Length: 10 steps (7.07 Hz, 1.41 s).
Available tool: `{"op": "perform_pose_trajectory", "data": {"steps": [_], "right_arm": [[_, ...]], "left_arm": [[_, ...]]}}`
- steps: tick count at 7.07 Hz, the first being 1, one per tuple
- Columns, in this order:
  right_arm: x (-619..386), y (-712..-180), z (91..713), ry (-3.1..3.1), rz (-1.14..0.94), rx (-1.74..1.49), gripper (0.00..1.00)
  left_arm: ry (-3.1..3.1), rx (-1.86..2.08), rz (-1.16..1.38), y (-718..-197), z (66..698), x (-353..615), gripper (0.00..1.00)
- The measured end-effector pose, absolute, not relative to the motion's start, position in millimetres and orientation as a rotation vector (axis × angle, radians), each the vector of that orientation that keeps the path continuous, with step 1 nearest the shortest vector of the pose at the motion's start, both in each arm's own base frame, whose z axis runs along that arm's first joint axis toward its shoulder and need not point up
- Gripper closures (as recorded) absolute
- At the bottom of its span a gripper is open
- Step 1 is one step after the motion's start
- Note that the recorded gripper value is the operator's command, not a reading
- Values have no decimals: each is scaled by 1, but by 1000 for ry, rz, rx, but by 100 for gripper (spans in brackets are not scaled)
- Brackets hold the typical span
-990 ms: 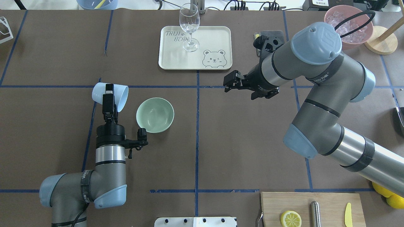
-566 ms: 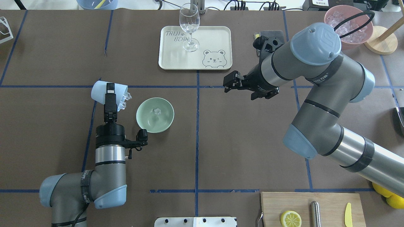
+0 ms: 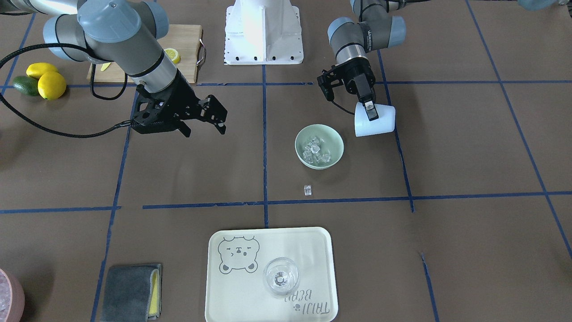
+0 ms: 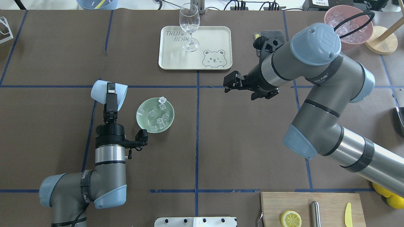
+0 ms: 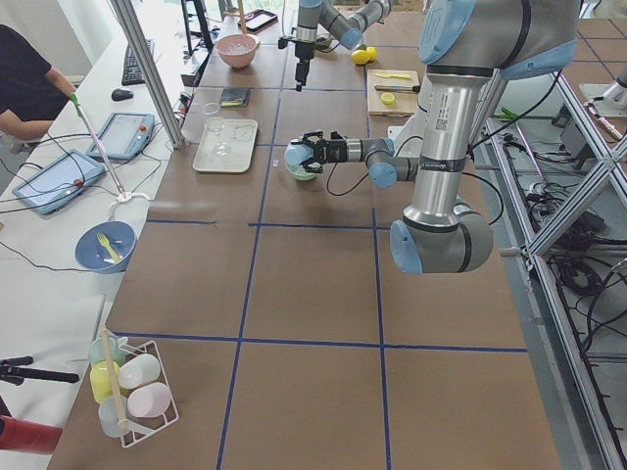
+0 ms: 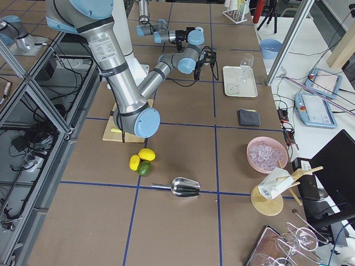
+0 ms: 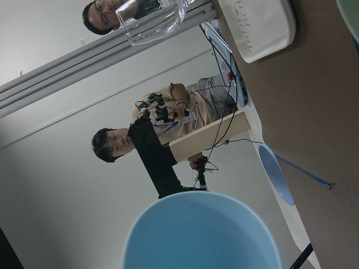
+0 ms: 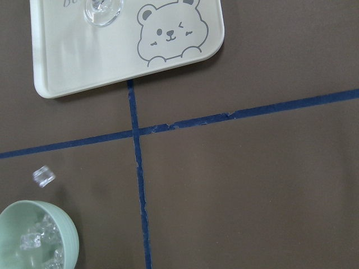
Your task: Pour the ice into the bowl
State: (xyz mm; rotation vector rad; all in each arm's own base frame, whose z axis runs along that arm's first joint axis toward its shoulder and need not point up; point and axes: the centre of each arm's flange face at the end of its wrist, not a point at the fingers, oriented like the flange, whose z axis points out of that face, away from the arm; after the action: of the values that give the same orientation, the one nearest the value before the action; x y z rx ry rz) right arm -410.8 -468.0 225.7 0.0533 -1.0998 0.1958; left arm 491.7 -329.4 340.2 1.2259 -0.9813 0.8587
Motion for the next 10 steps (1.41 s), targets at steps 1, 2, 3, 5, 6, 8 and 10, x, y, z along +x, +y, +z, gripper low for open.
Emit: {"op": "perform_pose_trajectory", "data": {"steps": [1,2,3,5,6,8,10], "right_arm": [[-411,-468,226,-1100,195,53,0],[-411,-468,225,-1101,195,52,0],[-412,-468,225,-1101,195,53,0],[-412,-467,222,-1104,193,55,0],[-413,-466,221,-1105,192,57,0],[-416,-465,219,-1106,191,57,0],[-420,-462,217,-1107,191,54,0]], "left_arm": [[-980,1227,858,-329,340,491,100],[-977,1229,854,-329,338,491,100],[-969,1232,850,-329,335,489,100],[-930,1233,866,-327,321,480,100],[-872,1225,906,-326,315,477,100],[-739,1215,994,-323,301,468,100],[-592,1239,1014,-321,278,451,100]]}}
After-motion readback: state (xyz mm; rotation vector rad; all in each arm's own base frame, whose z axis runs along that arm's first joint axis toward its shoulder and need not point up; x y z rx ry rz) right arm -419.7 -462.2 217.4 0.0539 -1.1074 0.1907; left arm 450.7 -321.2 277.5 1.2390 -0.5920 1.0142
